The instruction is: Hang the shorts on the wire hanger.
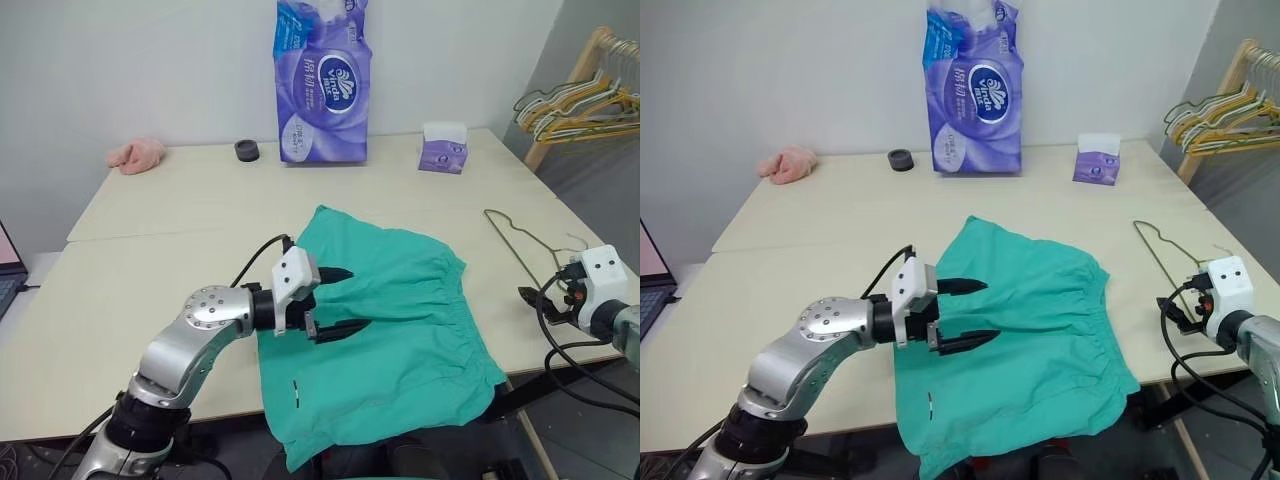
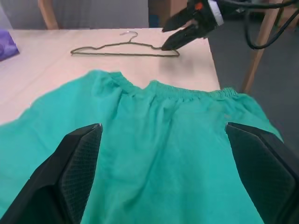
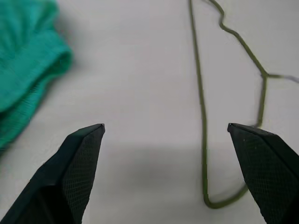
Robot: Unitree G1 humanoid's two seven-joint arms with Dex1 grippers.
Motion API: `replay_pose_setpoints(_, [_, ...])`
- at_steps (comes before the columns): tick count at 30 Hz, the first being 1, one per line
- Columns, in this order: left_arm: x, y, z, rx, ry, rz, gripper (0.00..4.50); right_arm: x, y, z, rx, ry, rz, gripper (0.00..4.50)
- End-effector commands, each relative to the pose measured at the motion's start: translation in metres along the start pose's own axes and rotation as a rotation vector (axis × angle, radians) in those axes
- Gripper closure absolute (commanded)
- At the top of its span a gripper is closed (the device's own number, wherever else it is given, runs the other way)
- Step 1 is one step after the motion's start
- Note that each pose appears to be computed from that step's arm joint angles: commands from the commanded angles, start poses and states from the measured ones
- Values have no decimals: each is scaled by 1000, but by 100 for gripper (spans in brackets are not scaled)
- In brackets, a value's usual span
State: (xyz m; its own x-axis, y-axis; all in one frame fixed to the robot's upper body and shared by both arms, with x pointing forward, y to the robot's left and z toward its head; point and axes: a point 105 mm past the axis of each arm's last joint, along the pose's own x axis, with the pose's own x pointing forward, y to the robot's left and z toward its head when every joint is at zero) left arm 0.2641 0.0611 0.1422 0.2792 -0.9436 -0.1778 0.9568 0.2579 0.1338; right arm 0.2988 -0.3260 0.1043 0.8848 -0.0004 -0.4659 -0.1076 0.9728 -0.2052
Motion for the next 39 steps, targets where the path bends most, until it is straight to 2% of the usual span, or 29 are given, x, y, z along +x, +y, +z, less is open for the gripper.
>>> replay_pose_setpoints(1, [11, -1, 19, 73, -43, -34, 5, 10, -26, 0, 28, 19, -138, 0])
replay_pose_setpoints(5, [18, 1, 29, 95, -59, -49, 5, 23, -47, -7, 82, 29, -204, 0])
replay_pose_setpoints(11, [21, 0, 32, 105, -61, -65, 5, 35, -62, -18, 172, 59, -222, 0])
replay_pose_setpoints(21, [23, 2, 33, 115, -59, -73, 5, 52, -50, -36, 110, 188, -114, 0])
replay_pose_setpoints(22, [24, 2, 33, 115, -59, -72, 0, 53, -50, -38, 105, 203, -110, 37])
replay_pose_setpoints(24, [24, 3, 33, 116, -60, -71, 0, 55, -48, -44, 104, 238, -105, 84])
replay_pose_setpoints(29, [25, 4, 33, 117, -61, -67, 0, 58, -48, -57, 219, 287, -100, 259])
replay_pose_setpoints(34, [24, 6, 31, 103, -62, -50, 0, 62, -45, -61, 199, 296, -122, 430])
replay_pose_setpoints(36, [24, 8, 29, 93, -63, -33, 0, 64, -44, -59, 161, 281, -133, 447])
replay_pose_setpoints(39, [21, 36, 30, 97, -87, 133, 0, 67, -37, -52, 167, 249, -103, 447])
